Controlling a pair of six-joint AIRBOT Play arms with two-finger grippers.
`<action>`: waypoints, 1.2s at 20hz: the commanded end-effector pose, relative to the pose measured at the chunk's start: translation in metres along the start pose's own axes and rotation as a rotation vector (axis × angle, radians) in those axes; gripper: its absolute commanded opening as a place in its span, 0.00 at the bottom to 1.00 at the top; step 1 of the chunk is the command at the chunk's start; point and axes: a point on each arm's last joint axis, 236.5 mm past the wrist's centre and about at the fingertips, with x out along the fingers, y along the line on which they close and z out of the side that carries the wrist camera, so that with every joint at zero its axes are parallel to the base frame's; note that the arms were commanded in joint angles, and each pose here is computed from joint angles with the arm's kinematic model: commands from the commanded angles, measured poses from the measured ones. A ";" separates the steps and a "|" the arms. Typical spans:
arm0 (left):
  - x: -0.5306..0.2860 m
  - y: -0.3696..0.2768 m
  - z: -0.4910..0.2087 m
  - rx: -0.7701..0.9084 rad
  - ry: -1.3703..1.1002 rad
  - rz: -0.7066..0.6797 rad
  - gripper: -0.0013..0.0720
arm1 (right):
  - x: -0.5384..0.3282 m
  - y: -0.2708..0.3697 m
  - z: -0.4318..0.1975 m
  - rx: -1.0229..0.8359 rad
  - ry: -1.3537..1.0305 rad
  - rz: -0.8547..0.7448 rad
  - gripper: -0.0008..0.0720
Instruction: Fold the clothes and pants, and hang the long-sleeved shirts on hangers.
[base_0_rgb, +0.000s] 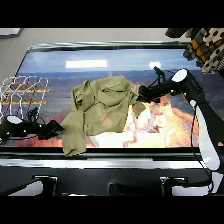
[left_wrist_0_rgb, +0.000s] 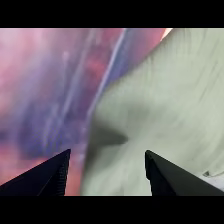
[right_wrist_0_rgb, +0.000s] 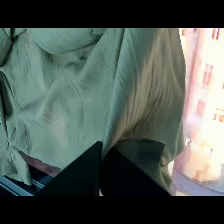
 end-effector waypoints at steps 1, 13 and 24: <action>0.018 -0.017 0.000 0.006 -0.006 -0.030 0.66 | 0.000 0.001 -0.001 0.000 0.002 0.002 0.06; -0.373 -0.334 0.098 0.621 -0.951 -0.520 0.06 | -0.311 0.125 0.106 -0.231 -0.809 0.058 0.06; -0.636 -0.286 -0.115 0.421 -1.738 -0.375 0.06 | -0.589 0.187 -0.129 -0.271 -1.624 -0.331 0.06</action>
